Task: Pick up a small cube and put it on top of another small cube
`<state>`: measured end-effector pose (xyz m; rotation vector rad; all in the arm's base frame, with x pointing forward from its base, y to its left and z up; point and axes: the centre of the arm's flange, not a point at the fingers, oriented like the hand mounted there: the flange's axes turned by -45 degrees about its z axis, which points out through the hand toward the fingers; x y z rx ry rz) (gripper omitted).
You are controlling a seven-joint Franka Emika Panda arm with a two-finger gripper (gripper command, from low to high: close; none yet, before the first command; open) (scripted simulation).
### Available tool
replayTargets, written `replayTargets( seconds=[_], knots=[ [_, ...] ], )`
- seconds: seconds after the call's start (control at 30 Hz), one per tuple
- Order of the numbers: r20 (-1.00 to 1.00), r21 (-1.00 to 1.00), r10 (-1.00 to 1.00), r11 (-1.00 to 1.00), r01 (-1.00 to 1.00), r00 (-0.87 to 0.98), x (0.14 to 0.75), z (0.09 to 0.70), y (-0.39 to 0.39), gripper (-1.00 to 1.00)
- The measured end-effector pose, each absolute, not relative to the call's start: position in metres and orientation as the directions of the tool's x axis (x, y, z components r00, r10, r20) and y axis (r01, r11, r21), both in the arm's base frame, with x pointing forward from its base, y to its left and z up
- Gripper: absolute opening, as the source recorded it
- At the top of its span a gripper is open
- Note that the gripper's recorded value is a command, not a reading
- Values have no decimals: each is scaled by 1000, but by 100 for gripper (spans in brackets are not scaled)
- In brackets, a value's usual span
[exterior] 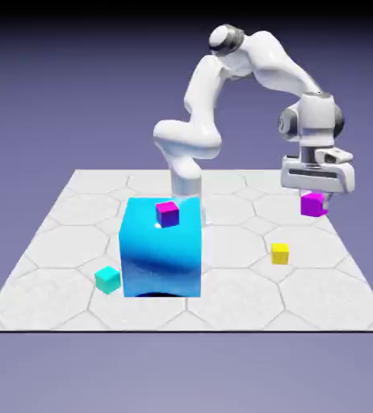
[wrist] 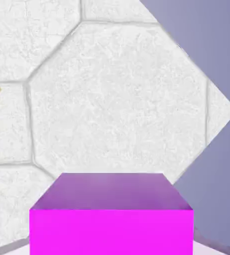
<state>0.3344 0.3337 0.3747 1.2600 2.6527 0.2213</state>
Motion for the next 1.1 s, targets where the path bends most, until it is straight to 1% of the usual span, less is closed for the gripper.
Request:
replayTargets(
  seconds=[0.3, 0.7, 1.1],
  knots=[
    [-45, 166, 849, 527, 834, -527, 297, 342, 323, -100],
    [-49, -2, 893, 448, 894, -447, 227, 248, 310, -100],
    [-55, 1, 893, 447, 894, -446, 229, 184, 309, -100]
  ],
)
